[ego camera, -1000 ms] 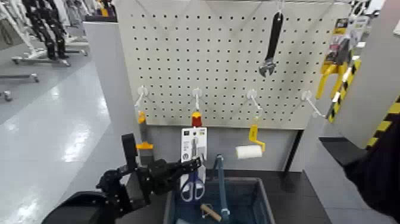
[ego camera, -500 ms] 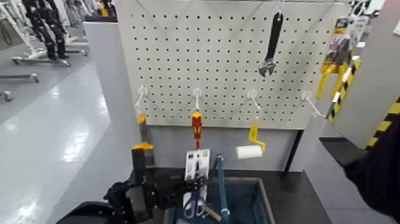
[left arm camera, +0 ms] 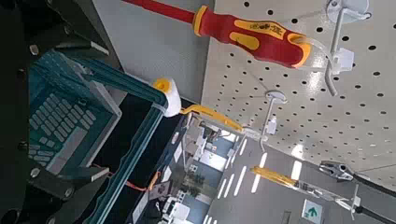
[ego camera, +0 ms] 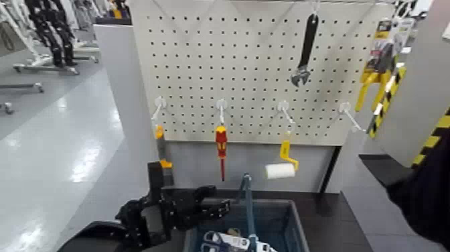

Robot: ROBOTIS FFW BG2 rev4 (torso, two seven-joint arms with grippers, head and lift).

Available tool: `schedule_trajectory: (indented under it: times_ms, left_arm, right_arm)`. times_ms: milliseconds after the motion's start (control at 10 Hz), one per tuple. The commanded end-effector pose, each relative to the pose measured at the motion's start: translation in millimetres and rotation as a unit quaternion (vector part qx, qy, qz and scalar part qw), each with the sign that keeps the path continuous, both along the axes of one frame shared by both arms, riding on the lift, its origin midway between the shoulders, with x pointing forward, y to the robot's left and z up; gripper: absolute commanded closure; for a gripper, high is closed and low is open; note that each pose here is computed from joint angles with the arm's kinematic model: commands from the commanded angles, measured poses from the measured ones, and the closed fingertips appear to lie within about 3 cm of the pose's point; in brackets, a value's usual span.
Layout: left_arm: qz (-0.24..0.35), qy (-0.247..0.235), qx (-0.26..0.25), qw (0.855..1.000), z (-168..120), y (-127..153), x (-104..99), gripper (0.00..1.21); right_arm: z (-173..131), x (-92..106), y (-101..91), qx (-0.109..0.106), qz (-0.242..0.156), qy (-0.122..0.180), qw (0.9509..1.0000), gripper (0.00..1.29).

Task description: Put the blue scissors into the crate.

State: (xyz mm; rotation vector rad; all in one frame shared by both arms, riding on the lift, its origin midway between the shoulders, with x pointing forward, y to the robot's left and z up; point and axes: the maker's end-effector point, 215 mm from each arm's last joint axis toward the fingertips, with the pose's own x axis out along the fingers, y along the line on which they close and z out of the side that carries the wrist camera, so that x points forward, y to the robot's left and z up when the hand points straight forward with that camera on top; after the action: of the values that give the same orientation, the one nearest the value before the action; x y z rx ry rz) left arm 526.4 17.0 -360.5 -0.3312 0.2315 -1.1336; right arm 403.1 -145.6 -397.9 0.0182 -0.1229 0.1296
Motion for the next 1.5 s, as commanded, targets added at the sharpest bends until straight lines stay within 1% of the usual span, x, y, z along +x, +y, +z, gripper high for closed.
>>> schedule_trajectory:
  times_ms: [100,200,300,400,500,700,800,900,1000,1100,1200,1500]
  left_arm:
    - [0.008,-0.020,0.017,1.000,3,6,0,0.00]
    - [0.026,-0.045,0.042,0.998,2,15,1,0.00]
    - [0.080,-0.071,0.045,0.993,-1,32,2,0.00]
    - [0.162,-0.092,0.039,0.982,-8,54,0,0.07]
    - [0.215,-0.099,0.036,0.971,-13,68,-5,0.07]
    - [0.284,-0.145,0.063,0.946,-21,102,-19,0.07]
    - [0.330,-0.143,0.056,0.932,-26,121,-27,0.08]
    - [0.358,-0.147,0.061,0.920,-32,134,-35,0.08]
    - [0.374,-0.146,0.068,0.913,-38,143,-43,0.08]
    - [0.380,-0.139,0.070,0.912,-46,145,-51,0.09]
    - [0.379,-0.137,0.069,0.913,-47,141,-55,0.09]
    - [0.392,-0.128,0.074,0.908,-53,146,-57,0.09]
  right_arm:
    - [0,-0.9,0.0,0.000,0.000,0.000,1.0000,0.08]
    - [1,-1.0,0.0,0.000,0.000,-0.001,1.0000,0.08]
    - [0,-1.7,0.2,0.002,-0.001,-0.001,1.0000,0.08]
    - [-1,-2.9,-0.9,0.002,-0.002,-0.001,1.0000,0.08]
    - [-1,-3.1,-1.7,0.004,-0.003,0.000,1.0000,0.08]
    - [-2,-5.0,-3.4,0.008,-0.006,0.001,1.0000,0.08]
    - [-5,-7.0,-4.3,0.009,-0.008,0.004,0.9999,0.08]
    - [-6,-7.9,-4.9,0.009,-0.009,0.006,0.9999,0.08]
    - [-7,-8.4,-5.7,0.010,-0.011,0.009,0.9999,0.08]
    - [-9,-8.6,-5.7,0.009,-0.011,0.012,0.9998,0.08]
    - [-10,-9.6,-7.7,0.010,-0.016,0.014,0.9997,0.08]
    - [-11,-11.3,-10.5,0.010,-0.023,0.016,0.9996,0.08]
